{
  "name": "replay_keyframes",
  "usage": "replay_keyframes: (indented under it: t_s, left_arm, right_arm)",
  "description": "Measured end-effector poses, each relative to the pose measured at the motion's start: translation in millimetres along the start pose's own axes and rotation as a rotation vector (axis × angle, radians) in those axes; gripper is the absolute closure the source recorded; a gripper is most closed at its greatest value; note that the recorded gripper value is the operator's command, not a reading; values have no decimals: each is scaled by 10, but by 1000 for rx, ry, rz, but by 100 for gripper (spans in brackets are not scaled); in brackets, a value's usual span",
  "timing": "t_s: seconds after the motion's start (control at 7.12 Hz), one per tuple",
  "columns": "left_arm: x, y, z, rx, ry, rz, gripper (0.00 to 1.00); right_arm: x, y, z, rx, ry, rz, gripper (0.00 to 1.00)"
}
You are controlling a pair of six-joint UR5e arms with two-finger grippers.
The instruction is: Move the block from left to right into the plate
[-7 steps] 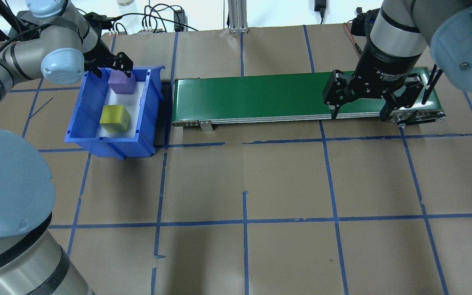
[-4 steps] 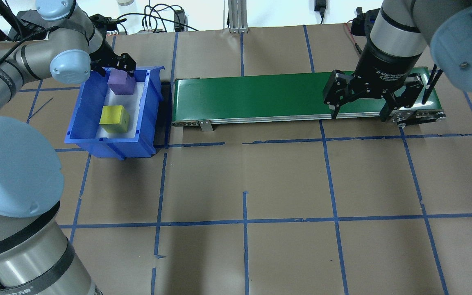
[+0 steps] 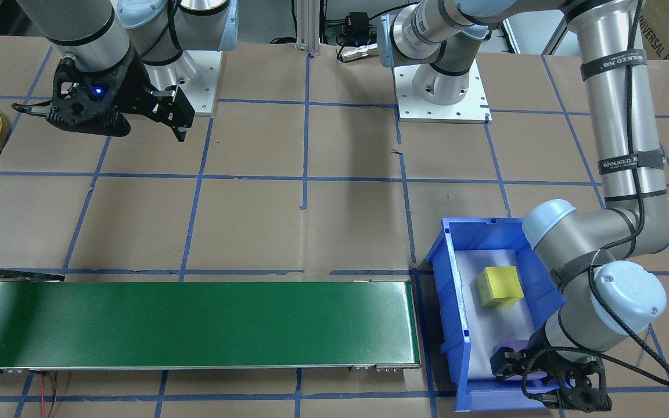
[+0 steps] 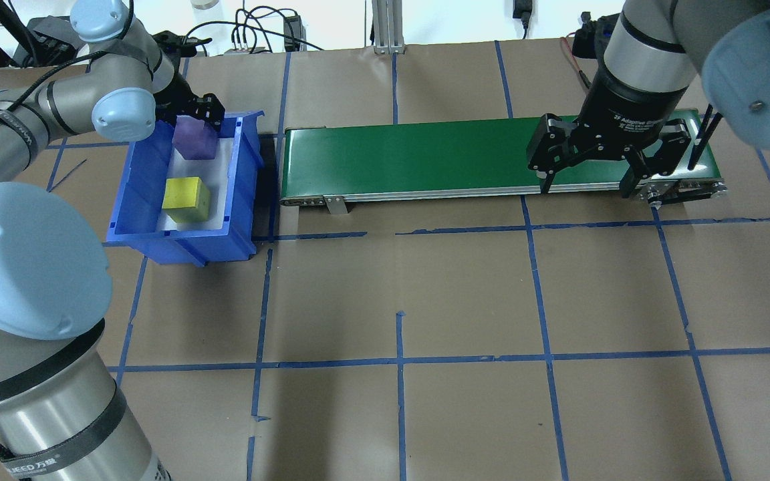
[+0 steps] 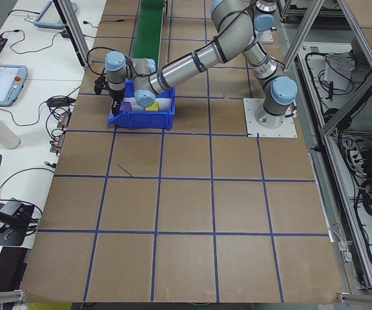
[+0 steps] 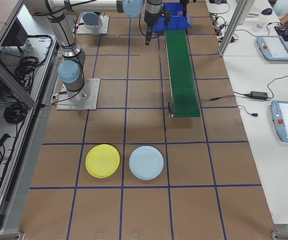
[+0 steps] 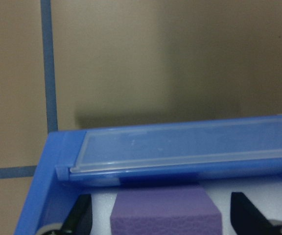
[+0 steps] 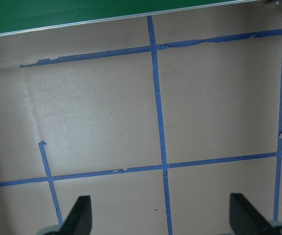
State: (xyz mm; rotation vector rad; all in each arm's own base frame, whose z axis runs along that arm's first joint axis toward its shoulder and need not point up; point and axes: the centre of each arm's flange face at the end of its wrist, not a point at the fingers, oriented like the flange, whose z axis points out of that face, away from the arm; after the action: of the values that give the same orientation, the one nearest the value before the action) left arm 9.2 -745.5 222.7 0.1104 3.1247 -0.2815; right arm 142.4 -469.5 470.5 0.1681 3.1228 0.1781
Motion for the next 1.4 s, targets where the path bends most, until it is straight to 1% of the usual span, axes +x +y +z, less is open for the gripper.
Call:
replay_keyframes:
  t_s: [0.28, 0.56, 0.7, 0.84, 0.98, 1.4]
  left_arm:
    - [41, 16, -18, -9, 4, 4, 28]
    - [109, 41, -132, -26, 9, 6, 28]
    - [134, 59, -224, -37, 11, 3, 37]
    - [144, 78, -315, -47, 11, -1, 40]
    - [150, 93, -376, -53, 9, -2, 40]
    - [152, 109, -384, -62, 7, -5, 40]
  right_arm:
    - [0, 0, 0, 0, 0, 0, 0]
    - [0, 0, 0, 0, 0, 0, 0]
    - [0, 0, 0, 0, 0, 0, 0]
    - [0, 0, 0, 0, 0, 0, 0]
    - [-1, 1, -1, 0, 0, 0, 0]
    - [-6, 8, -6, 1, 0, 0, 0]
